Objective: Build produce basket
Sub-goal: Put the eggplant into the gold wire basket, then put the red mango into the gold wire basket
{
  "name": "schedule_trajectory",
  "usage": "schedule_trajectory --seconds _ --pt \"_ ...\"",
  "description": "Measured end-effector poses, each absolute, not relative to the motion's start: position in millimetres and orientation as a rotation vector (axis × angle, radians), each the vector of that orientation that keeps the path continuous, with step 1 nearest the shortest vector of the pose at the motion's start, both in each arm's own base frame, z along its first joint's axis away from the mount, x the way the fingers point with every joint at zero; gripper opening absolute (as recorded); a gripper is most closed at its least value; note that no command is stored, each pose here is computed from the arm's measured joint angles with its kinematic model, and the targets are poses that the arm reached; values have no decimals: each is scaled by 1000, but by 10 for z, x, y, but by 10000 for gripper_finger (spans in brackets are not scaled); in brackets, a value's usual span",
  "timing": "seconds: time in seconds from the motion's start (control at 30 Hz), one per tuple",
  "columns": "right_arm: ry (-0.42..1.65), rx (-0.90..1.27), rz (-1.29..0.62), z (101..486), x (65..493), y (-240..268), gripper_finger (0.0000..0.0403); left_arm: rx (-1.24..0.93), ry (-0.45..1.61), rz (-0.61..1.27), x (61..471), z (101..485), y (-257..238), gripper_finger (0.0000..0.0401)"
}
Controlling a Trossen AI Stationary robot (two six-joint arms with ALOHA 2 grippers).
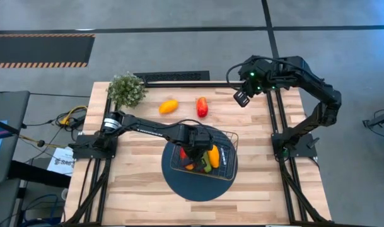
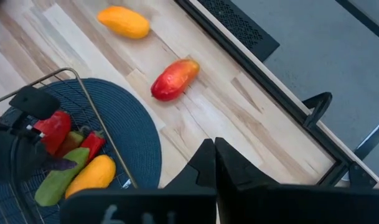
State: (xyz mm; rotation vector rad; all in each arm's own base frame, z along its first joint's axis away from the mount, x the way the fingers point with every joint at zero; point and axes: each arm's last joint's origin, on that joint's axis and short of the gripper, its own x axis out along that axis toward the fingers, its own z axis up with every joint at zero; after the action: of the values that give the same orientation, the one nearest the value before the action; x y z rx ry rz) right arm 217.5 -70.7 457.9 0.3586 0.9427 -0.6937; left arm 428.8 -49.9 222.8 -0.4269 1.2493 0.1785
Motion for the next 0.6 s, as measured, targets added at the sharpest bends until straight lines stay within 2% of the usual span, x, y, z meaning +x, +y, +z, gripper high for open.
schedule_trajectory --seconds 0.3,0.5,0.6 --pt "941 359 -692 4580 2176 -707 6 -405 1241 159 4300 2229 -482 50" --pt "943 357 -691 4579 2176 -706 7 -394 1232 164 4306 2231 -480 153" --pt "945 353 -689 4579 2176 -706 7 -394 1220 160 4316 2236 -481 190"
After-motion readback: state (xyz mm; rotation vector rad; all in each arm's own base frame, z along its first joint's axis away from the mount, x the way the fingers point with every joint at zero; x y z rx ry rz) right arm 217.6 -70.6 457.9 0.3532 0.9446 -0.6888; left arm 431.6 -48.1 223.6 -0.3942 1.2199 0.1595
